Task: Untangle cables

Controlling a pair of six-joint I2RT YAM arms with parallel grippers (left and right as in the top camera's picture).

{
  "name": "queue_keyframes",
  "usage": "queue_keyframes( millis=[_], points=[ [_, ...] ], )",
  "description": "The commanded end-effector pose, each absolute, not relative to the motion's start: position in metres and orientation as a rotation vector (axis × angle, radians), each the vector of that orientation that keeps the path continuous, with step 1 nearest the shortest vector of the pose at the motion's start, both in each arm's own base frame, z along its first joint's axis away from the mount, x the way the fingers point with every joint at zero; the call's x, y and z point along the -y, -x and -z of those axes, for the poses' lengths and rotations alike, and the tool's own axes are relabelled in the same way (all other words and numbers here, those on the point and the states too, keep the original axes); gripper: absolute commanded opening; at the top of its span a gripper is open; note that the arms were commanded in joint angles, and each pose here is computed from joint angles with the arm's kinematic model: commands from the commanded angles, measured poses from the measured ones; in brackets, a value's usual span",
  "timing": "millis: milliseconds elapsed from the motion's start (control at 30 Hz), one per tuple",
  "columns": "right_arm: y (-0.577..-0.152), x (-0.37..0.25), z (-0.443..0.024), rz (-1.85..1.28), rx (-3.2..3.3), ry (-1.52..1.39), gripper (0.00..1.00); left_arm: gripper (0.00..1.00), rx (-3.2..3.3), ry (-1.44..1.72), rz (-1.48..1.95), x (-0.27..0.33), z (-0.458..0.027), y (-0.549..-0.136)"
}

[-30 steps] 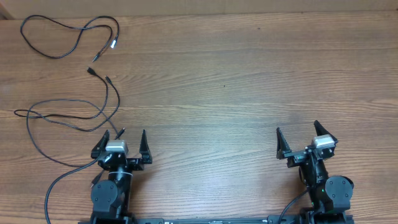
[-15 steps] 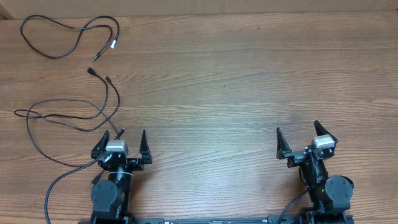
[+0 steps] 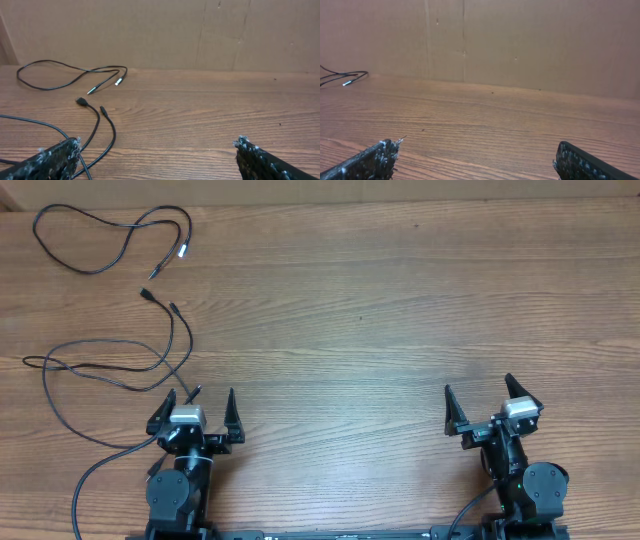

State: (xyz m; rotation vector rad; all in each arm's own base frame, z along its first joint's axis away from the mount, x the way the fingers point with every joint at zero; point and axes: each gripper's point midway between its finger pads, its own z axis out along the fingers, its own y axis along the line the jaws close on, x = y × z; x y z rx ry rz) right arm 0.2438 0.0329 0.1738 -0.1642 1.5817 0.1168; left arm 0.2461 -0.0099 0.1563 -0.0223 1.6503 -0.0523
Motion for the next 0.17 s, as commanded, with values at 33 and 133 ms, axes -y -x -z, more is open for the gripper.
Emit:
queue_keyframes(
  millis=[33, 133],
  points=[
    [-0.2441, -0.0309, -0.1723, -0.107, -1.577, 0.158, 1.0, 1.0, -1.644, 0.036, 0.068, 0.0095, -0.1572, -0.2459],
    [-0.2441, -0.0308, -0.1723, -0.107, -1.577, 0.157, 1.0, 1.0, -1.644, 0.037, 0.067, 0.0094, -0.1572, -0.2459]
  ],
)
